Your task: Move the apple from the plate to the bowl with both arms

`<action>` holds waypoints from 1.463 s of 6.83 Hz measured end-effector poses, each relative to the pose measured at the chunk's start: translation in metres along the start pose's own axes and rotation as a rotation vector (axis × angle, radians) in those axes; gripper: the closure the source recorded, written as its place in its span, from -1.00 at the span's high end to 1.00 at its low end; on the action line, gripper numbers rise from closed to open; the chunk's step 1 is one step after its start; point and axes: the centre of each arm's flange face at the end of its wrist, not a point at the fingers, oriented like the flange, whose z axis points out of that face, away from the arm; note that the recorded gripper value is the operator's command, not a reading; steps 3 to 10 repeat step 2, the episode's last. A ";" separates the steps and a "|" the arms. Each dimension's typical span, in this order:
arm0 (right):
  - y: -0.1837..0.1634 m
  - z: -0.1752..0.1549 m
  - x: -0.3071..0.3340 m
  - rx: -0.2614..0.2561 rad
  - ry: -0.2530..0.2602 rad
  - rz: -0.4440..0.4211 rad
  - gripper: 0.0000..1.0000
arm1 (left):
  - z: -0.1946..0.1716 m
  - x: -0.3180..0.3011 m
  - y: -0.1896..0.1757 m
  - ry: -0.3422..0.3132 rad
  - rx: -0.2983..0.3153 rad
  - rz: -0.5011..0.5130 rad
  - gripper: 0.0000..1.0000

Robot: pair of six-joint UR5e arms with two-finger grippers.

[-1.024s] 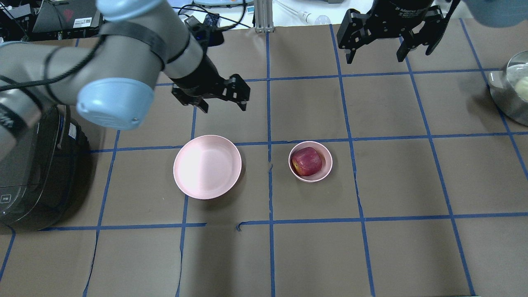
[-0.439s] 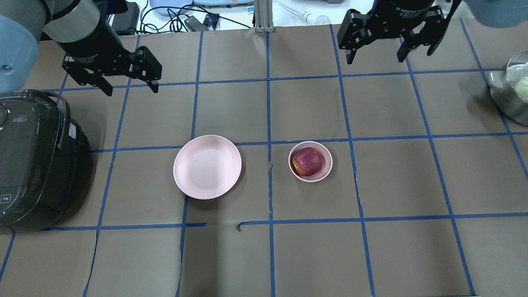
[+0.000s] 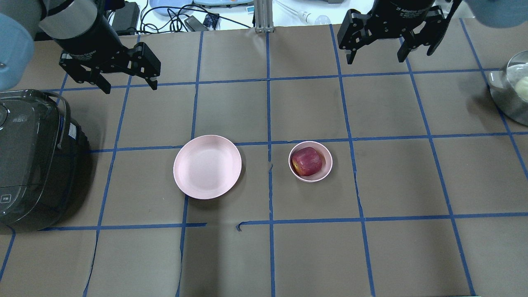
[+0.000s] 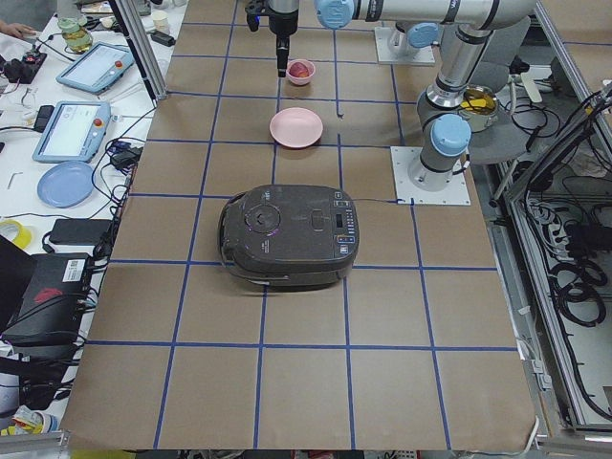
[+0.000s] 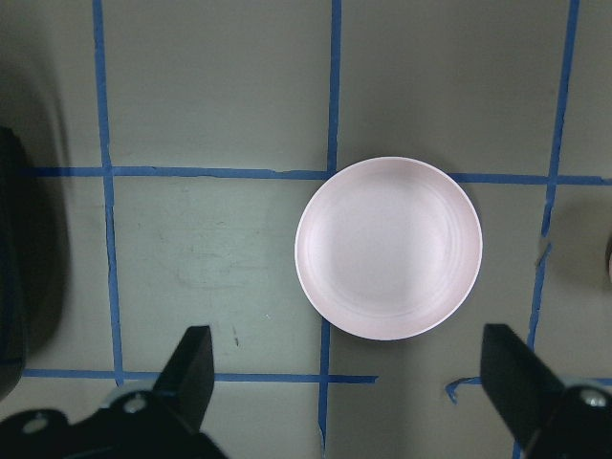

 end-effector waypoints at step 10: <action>0.000 0.000 -0.001 0.000 0.000 -0.002 1.00 | 0.004 0.000 0.001 0.002 -0.012 0.000 1.00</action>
